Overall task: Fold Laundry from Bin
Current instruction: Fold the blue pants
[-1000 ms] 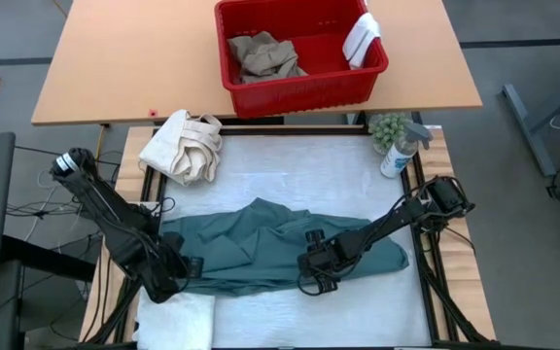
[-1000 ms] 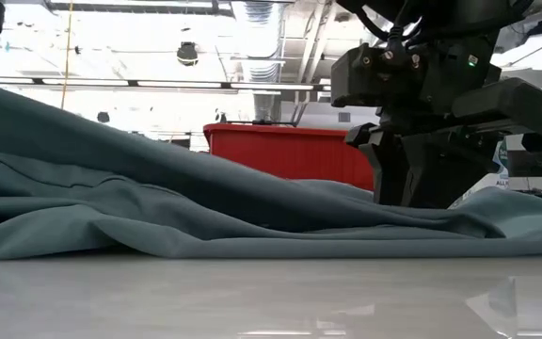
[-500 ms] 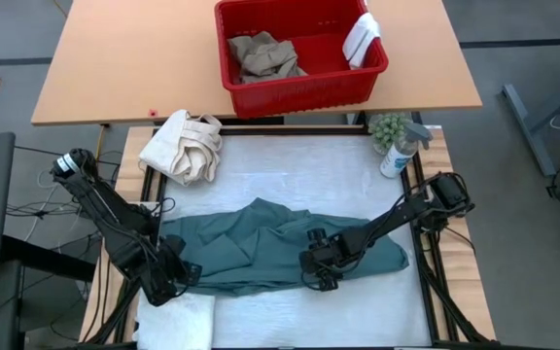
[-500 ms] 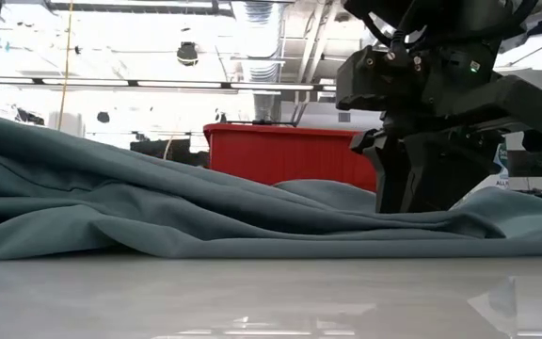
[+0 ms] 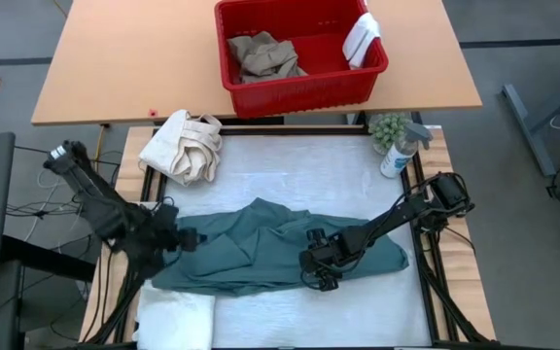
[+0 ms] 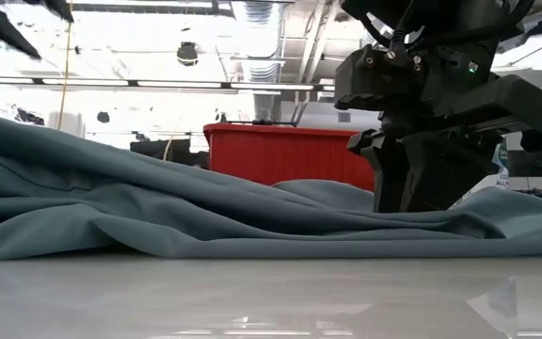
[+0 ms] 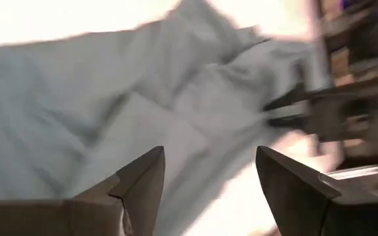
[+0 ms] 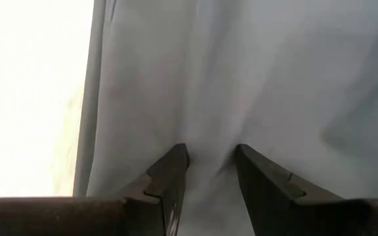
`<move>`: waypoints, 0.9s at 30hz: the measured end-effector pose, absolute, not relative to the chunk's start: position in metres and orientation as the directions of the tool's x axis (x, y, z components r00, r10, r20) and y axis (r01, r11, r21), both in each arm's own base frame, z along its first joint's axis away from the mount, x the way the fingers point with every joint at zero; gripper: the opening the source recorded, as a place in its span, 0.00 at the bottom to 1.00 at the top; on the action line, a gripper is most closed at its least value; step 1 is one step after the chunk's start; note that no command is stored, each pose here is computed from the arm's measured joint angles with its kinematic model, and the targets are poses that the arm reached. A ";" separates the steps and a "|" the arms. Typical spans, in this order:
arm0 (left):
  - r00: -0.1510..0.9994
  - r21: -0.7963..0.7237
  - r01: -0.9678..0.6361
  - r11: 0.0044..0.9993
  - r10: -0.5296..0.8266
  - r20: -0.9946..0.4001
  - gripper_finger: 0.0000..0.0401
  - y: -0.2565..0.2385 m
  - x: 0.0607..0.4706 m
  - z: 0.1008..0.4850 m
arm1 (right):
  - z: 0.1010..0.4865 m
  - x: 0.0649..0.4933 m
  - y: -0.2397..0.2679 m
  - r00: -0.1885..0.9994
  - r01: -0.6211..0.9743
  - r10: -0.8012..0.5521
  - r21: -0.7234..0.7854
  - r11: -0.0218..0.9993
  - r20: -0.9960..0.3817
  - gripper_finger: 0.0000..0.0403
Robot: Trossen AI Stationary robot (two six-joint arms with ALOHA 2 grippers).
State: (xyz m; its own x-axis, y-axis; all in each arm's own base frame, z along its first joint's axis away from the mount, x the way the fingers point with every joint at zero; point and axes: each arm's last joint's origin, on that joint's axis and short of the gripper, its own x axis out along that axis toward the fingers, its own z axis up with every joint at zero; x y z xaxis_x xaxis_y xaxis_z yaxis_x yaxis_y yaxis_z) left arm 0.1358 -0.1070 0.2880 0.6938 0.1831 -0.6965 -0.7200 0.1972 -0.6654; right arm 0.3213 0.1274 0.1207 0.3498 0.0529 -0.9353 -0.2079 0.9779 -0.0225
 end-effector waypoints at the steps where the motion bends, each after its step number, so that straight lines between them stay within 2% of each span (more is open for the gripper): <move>1: 0.666 -0.631 -0.744 0.220 0.171 -0.726 0.57 -0.101 0.138 0.288 | 0.121 0.321 0.127 0.350 -0.208 0.053 -0.022 0.978 -0.935 0.41; 5: 0.573 -0.505 -0.801 0.322 0.163 -0.803 0.57 -0.078 0.150 0.280 | 0.121 0.323 0.128 0.363 -0.213 0.059 -0.021 0.977 -0.930 0.41; 9: 0.521 -0.440 -0.779 0.448 0.071 -0.850 0.57 -0.060 0.170 0.261 | 0.121 0.323 0.127 0.367 -0.211 0.061 -0.020 0.977 -0.928 0.41; 14: 0.539 -0.336 -0.582 0.740 0.041 -0.842 0.57 -0.052 0.194 0.247 | 0.121 0.324 0.126 0.368 -0.207 0.061 -0.018 0.978 -0.928 0.41; 17: 0.549 -0.243 -0.440 0.865 0.045 -0.834 0.57 -0.048 0.208 0.241 | 0.121 0.324 0.125 0.368 -0.206 0.061 -0.017 0.978 -0.928 0.41; 20: 0.538 -0.194 -0.279 0.940 -0.014 -0.843 0.57 -0.045 0.221 0.233 | 0.121 0.325 0.124 0.369 -0.203 0.062 -0.015 0.979 -0.928 0.41; 23: 0.480 -0.218 -0.127 0.968 -0.132 -0.867 0.57 -0.040 0.232 0.221 | 0.121 0.325 0.124 0.368 -0.203 0.063 -0.014 0.979 -0.928 0.41; 27: 0.395 -0.189 -0.082 0.979 -0.142 -0.908 0.57 -0.028 0.239 0.204 | 0.121 0.325 0.124 0.368 -0.203 0.064 -0.014 0.979 -0.928 0.41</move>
State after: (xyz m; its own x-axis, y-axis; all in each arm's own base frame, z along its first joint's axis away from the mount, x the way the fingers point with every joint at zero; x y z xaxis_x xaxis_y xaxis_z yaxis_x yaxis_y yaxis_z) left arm 0.2391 -0.0285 0.2038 0.3947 -0.1420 -0.9078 -0.0821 0.9786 -0.1888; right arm 0.3250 0.1241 0.1213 0.3680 0.0636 -0.9276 -0.2034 0.9790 -0.0136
